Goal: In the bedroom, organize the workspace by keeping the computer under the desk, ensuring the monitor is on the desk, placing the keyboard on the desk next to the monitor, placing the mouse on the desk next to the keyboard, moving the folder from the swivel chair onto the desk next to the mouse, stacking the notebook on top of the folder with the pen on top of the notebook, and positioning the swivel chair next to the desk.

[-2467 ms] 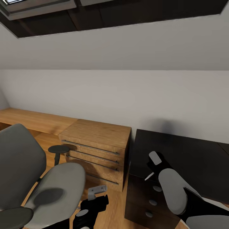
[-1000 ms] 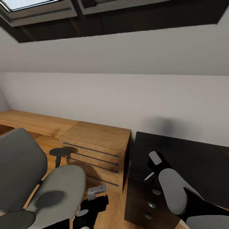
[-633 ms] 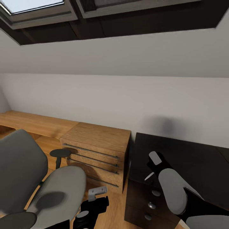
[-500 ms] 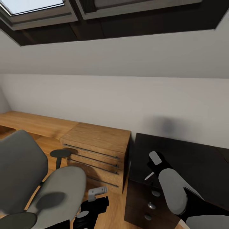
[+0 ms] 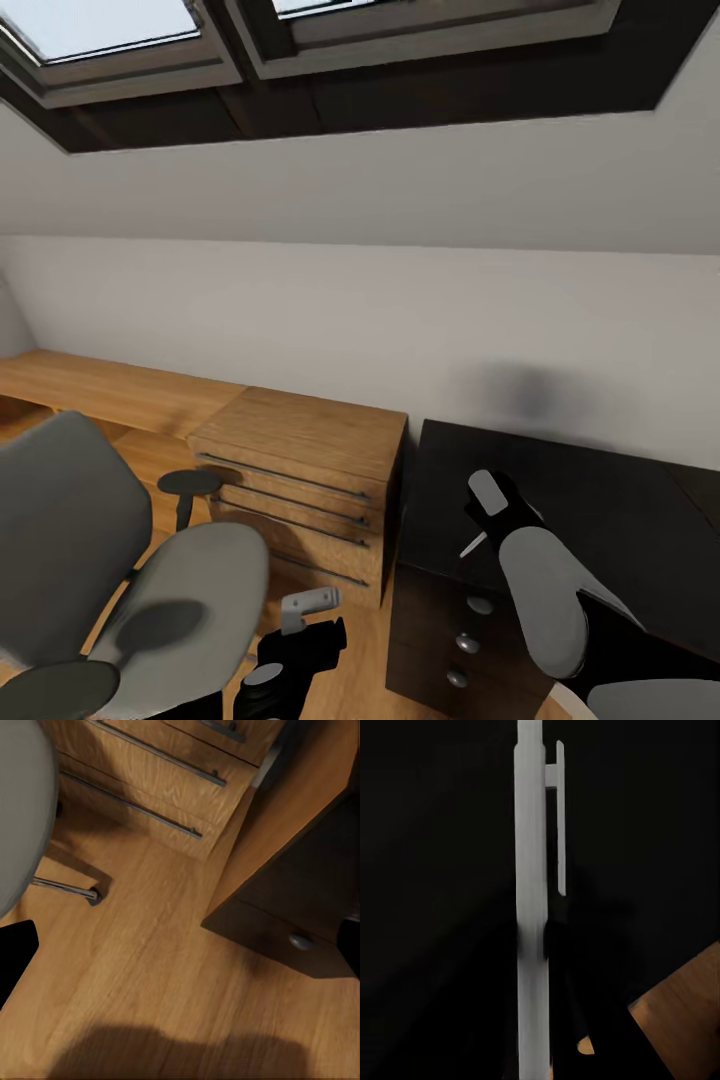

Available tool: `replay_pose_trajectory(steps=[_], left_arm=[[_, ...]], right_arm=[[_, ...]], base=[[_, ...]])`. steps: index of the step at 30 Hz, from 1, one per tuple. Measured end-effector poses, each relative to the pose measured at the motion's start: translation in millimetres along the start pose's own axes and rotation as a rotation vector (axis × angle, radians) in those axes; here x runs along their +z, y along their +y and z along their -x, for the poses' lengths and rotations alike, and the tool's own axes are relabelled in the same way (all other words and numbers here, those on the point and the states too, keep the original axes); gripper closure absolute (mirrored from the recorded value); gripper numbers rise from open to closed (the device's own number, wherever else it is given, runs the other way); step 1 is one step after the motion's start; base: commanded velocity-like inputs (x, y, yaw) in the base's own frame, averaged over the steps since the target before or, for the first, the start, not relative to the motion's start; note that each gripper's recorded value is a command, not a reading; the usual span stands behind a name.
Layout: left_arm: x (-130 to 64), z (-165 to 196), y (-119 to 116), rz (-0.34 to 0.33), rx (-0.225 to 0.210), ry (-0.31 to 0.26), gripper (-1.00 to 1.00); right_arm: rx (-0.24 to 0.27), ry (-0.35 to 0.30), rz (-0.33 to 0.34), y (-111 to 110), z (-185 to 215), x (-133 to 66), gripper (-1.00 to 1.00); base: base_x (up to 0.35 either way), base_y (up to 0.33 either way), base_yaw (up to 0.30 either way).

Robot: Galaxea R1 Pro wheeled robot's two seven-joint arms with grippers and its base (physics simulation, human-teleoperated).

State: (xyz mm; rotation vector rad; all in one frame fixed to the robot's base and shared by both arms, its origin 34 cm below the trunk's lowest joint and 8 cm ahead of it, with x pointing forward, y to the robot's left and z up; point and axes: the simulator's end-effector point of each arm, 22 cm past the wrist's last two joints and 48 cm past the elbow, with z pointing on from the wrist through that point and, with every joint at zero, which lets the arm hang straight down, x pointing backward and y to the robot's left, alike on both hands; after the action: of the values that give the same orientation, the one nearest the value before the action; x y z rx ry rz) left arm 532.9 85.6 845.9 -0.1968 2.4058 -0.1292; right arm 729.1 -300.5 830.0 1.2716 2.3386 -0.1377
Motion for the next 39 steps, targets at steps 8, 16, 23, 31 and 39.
replay_pose_trajectory(steps=[8, 16, 23, 31, 39], left_arm=[[-8.3, 5.6, -1.9, -0.001, 0.000, 0.001, -1.00], [-16.0, 10.3, -3.1, 0.001, 0.001, 0.004, -1.00], [-17.7, 11.5, -1.1, 0.009, 0.004, 0.006, -1.00], [3.0, 0.3, 14.0, 0.083, 0.018, 0.023, -1.00], [15.8, -23.3, 14.5, 0.126, 0.065, 0.051, -1.00]], right_arm=[[0.000, -0.002, -0.001, 0.5, 5.1, -9.6, 1.00], [0.000, -0.005, 0.001, 1.2, 10.3, -19.1, 1.00], [0.000, -0.007, 0.004, 1.1, 13.4, -23.7, 1.00], [0.015, -0.032, 0.010, 2.8, 25.3, -28.1, 1.00], [0.042, -0.068, 0.012, 2.9, 43.9, -35.1, 1.00]], base=[[-0.229, -0.110, 0.000], [-0.291, -0.159, 0.000], [-0.157, -0.093, 0.000], [-0.010, -0.006, 0.000], [0.000, 0.000, 0.000]])
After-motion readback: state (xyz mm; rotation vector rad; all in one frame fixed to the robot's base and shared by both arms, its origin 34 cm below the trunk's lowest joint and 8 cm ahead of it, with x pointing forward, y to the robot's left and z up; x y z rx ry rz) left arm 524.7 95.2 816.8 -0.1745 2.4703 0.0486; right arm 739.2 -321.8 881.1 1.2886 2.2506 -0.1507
